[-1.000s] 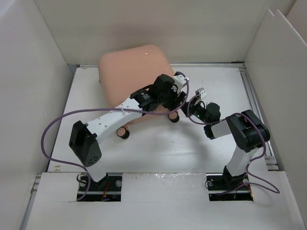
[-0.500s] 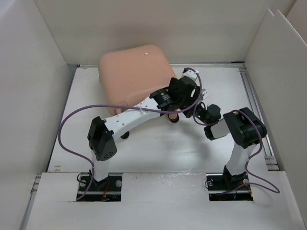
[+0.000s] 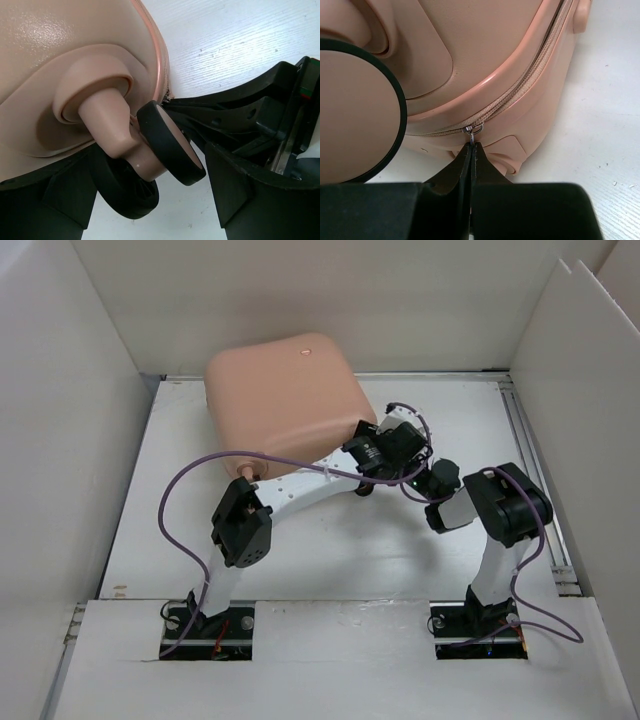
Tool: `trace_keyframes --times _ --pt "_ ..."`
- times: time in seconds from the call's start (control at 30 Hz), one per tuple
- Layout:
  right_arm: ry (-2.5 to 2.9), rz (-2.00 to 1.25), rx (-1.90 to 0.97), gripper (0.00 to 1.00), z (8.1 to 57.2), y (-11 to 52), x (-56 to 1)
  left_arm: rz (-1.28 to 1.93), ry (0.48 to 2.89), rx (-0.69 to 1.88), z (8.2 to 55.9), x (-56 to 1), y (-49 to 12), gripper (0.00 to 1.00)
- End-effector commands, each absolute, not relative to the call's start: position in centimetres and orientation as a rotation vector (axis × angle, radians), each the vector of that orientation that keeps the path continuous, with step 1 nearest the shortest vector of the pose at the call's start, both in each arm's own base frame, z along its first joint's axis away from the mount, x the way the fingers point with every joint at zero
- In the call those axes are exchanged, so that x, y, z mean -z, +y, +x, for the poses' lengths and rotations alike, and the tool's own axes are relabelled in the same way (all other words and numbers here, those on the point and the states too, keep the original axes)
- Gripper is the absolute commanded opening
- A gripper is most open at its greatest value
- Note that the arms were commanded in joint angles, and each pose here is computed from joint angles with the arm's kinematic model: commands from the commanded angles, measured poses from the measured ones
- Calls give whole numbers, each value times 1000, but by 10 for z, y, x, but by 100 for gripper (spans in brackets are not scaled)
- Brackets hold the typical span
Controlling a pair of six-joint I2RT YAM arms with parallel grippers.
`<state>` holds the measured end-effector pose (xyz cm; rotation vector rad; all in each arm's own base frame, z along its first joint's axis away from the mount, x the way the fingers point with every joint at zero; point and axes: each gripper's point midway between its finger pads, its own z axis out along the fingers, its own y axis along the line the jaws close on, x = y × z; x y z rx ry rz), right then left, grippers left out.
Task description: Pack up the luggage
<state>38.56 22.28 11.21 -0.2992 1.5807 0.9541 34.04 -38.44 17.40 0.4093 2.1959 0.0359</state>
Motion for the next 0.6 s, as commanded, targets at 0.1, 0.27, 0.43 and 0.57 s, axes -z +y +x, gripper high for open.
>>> trace_keyframes --times 0.1,0.27,0.43,0.57 --pt "1255 -443 -1018 0 361 245 -172 235 2170 -29 358 -199 -371 75" --pt "1264 -452 -1025 0 360 246 -170 197 2129 1 362 -214 -371 75" --pt "1265 -454 -1022 0 363 244 -170 186 2088 -57 369 -213 -365 66" --pt "1272 -462 -1028 0 364 246 -170 212 2121 -65 374 -198 -360 42"
